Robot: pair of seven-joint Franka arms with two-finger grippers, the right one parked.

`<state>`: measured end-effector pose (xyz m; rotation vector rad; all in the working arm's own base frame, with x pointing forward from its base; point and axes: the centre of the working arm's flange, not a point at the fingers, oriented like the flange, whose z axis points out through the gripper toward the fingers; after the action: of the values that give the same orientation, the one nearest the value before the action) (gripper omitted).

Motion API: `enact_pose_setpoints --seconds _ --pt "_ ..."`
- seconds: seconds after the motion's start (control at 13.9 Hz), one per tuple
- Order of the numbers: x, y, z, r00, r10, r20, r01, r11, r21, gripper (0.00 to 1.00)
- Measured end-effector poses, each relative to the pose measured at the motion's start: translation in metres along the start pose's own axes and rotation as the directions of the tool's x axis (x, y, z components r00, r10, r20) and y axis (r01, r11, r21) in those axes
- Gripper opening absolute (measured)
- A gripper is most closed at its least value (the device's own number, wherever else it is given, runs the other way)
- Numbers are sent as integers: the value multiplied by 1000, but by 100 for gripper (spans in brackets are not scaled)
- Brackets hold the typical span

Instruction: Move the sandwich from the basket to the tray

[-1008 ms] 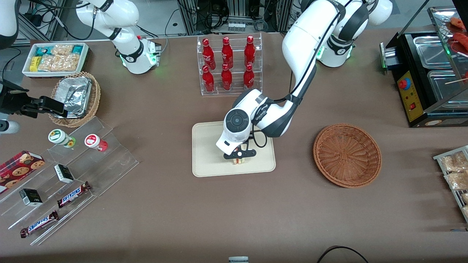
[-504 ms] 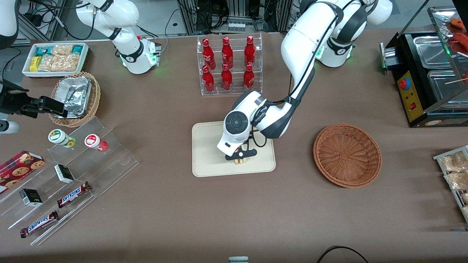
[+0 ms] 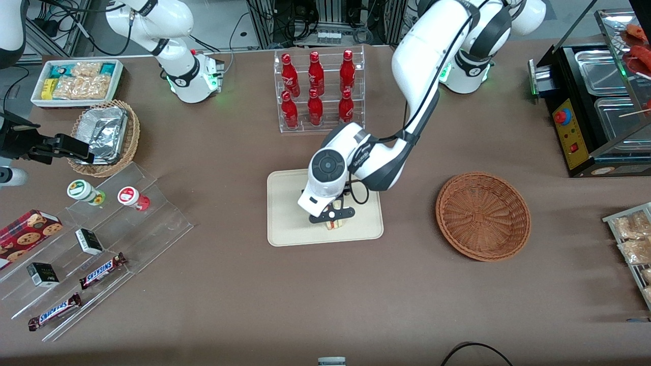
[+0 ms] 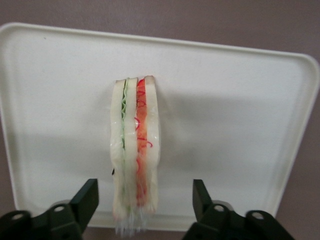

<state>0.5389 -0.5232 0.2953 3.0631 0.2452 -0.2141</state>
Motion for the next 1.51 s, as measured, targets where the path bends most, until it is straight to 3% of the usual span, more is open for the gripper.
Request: enact_pose_setpoints --seconds 0.07,0.29,0.43,0.65,0.79,1.08,1.51 --pt "-2 -1 -20 1000 0 -8 0 1000 -8 99" --pt "4 -16 -73 999 -4 -36 3 1000 -18 100" --pt "21 -40 -98 996 69 -52 -69 998 6 100" --pt "52 -94 -123 997 73 -19 -71 995 67 100" --pt "77 -136 -139 996 87 -25 -84 992 92 100" --pt "106 -218 -167 988 155 -11 -154 984 91 100" --pt "107 -307 -211 966 257 -2 -256 963 84 100"
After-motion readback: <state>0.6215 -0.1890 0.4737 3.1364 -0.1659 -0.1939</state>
